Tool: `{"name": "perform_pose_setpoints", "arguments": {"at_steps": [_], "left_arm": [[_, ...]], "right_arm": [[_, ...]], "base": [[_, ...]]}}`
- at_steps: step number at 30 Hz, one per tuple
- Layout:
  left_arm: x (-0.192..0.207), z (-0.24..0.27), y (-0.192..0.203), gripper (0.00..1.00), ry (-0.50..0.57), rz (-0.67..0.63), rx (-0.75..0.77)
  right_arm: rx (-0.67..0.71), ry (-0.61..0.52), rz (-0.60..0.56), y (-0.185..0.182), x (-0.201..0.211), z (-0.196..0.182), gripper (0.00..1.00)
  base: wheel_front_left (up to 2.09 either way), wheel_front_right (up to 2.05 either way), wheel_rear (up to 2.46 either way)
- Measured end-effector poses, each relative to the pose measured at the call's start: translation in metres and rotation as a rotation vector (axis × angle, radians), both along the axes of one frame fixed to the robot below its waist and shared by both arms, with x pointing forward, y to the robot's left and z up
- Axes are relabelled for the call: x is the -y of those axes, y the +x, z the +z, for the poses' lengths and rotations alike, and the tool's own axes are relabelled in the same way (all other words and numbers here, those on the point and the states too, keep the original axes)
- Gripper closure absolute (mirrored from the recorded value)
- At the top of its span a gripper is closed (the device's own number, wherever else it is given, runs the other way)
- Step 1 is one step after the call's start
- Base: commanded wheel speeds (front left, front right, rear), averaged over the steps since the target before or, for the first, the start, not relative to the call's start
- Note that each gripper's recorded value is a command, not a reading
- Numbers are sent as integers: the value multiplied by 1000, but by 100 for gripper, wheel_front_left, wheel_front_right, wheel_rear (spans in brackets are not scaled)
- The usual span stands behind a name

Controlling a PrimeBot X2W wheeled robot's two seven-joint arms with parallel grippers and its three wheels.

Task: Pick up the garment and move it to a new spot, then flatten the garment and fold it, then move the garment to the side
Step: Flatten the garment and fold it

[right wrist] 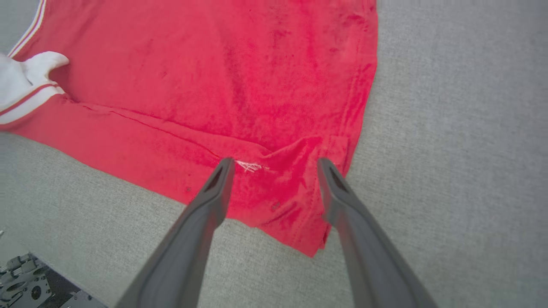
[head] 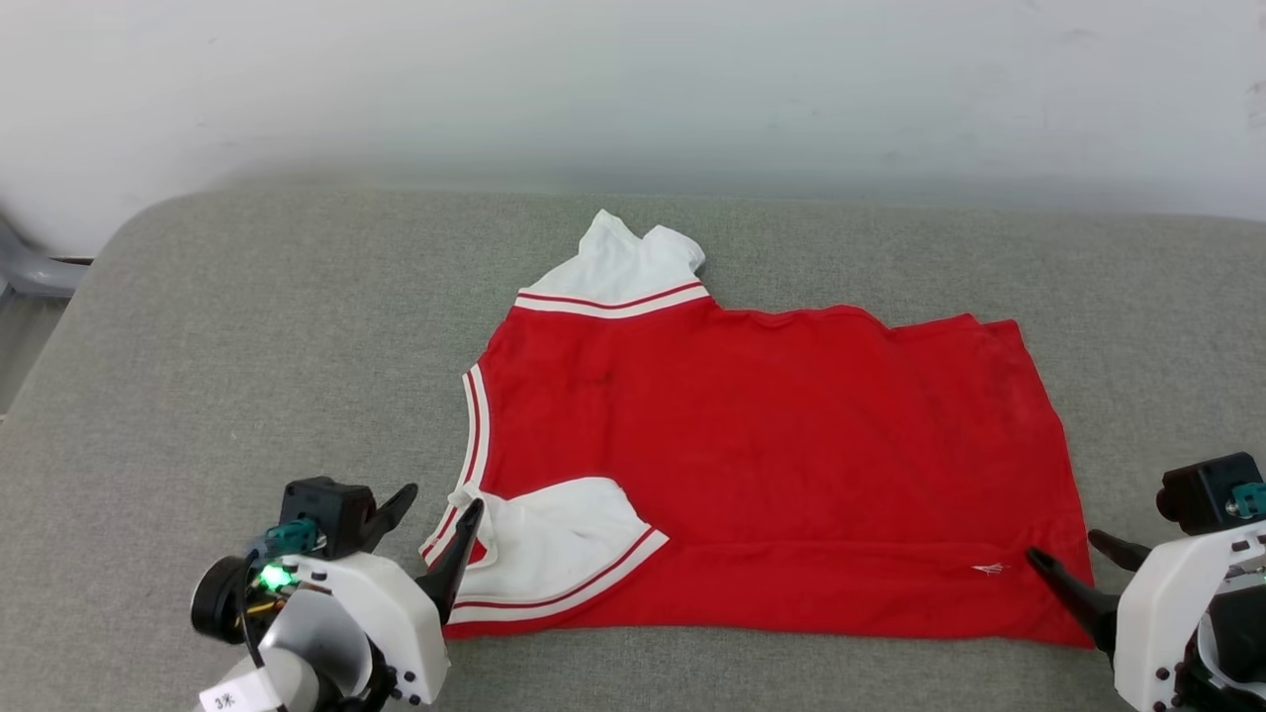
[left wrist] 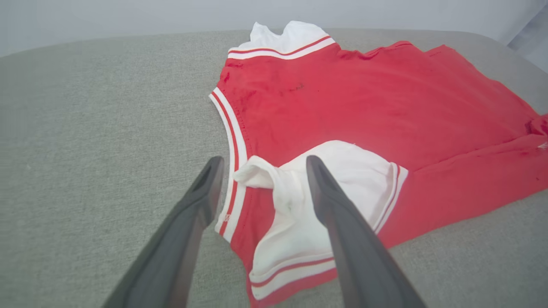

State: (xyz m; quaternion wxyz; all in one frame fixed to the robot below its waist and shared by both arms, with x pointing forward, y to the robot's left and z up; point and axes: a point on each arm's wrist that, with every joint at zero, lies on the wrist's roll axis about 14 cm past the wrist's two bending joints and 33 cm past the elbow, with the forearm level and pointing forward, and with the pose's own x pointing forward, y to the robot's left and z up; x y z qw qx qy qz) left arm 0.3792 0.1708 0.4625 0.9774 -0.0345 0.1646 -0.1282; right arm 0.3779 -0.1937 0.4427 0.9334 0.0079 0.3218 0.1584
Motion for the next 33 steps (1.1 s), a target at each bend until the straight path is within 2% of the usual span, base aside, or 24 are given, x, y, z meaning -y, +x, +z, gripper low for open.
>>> {"name": "perform_pose_setpoints", "arguments": {"at_steps": [5,11,23,30,31,32,33], "left_arm": [[7,-8,-17,0,-13,15,-76],[10,-32,-36,0,70,-5,-233],[-11,-78,-33,0,177,66,-380],[-11,-91,-29,0,152,85,-401],[-10,-94,-29,3,150,79,-409],[-9,-96,-30,47,151,73,-419],[-8,-99,-30,75,145,67,-434]], "right_arm": [[-37,-21,-21,-11,4,2,0],[-42,-43,-42,-17,1,10,0],[-79,-59,-80,-16,8,3,0],[-102,-69,-85,-15,11,-5,0],[-107,-70,-85,-14,10,-7,0],[-110,-72,-83,-14,10,-8,0],[-111,-73,-83,-14,10,-9,0]], "base": [[0,0,0],[0,0,0],[0,0,0],[0,0,0],[0,0,0],[0,0,0],[0,0,0]]}}
